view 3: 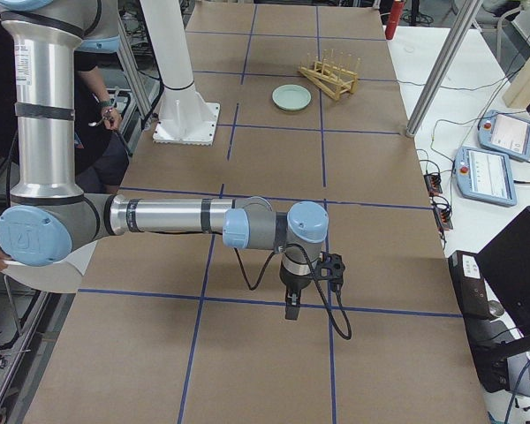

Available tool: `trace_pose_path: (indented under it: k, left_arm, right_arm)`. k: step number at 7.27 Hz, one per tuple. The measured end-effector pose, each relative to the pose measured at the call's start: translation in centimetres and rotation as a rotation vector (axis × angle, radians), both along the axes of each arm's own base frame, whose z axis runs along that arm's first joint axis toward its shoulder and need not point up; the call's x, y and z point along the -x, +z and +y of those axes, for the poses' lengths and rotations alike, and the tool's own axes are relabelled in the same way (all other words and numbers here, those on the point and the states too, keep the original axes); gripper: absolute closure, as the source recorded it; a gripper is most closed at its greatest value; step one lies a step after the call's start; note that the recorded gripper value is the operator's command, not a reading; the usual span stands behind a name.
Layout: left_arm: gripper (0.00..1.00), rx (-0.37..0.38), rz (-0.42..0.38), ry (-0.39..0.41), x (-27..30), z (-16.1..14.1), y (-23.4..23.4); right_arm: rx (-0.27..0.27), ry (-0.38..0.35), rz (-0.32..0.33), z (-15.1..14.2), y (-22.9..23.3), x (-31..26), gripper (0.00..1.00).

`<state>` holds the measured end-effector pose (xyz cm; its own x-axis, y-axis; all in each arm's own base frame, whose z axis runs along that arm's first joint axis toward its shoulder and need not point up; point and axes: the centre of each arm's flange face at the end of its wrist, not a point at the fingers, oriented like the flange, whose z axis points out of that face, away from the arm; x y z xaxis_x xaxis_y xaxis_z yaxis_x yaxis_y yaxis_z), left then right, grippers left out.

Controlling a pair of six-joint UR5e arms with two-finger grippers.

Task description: Place plate on table

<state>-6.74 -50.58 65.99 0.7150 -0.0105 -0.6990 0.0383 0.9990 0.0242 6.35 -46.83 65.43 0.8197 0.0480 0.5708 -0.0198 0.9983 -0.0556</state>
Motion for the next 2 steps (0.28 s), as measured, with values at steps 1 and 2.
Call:
trace_pose_path:
  k: [1,2]
  left_arm:
    - [0.00,0.002,0.001,0.000,-0.01,0.08,0.08]
    - [0.00,0.004,0.001,0.000,-0.01,0.19,0.19]
  right_arm:
    - [0.000,0.000,0.000,0.00,0.00,0.01,0.00]
    - [0.000,-0.001,0.000,-0.01,0.00,0.03,0.00]
